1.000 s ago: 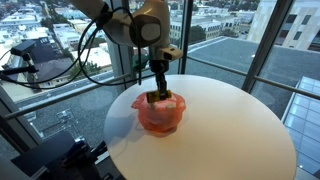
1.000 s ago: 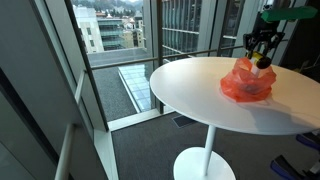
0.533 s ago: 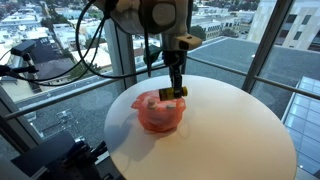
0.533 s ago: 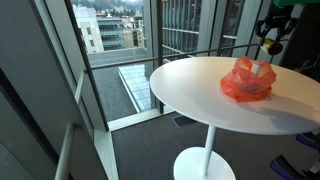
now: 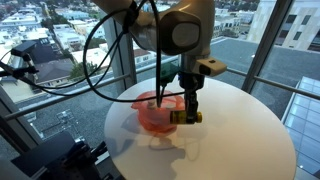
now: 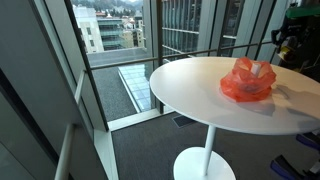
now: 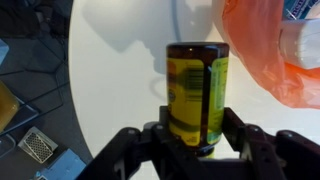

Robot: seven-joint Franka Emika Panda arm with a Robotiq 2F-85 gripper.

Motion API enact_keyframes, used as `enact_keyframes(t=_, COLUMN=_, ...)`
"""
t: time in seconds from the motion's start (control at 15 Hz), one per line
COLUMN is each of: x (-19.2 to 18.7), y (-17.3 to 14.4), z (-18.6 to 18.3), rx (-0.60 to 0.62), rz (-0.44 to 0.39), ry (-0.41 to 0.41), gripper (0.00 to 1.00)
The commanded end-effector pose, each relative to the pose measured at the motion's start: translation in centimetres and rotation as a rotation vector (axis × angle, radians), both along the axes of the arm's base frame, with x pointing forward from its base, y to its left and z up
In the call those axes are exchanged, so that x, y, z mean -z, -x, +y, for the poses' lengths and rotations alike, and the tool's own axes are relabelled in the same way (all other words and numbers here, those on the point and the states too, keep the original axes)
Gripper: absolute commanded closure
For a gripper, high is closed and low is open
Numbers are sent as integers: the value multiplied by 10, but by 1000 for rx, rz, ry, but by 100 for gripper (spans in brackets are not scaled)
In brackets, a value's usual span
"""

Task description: Remove the yellow and black container from the plastic bag and put it on the table

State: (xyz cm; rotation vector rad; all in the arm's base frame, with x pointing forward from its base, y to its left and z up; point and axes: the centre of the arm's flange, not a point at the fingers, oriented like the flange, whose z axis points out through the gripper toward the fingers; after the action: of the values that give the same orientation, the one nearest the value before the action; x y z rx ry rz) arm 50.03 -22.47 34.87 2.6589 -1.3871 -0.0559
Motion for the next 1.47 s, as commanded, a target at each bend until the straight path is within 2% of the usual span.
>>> enact_keyframes(t=0.0, x=33, y=-8, z=-14, rx=0, rz=36, ry=-15, gripper=70)
enact_keyframes(t=0.4, x=90, y=-10, z=-23, rx=-30, rz=94, ry=-12, gripper=70)
enact_keyframes(t=0.73, x=110, y=-11, z=-26, rx=-44, rz=125, ry=-10, gripper=70)
enact_keyframes(t=0.8, x=111, y=-11, z=-27, rx=-48, rz=129, ry=-9, gripper=58)
enact_keyframes(t=0.87, x=112, y=-11, z=-27, rx=-53, rz=131, ry=-10, gripper=24)
enact_keyframes(t=1.13, x=101, y=-13, z=-20, rx=-76, rz=123, ry=-5, gripper=0)
enact_keyframes(t=1.4, x=68, y=-16, z=-1, rx=-132, rz=109, ry=-13, gripper=0)
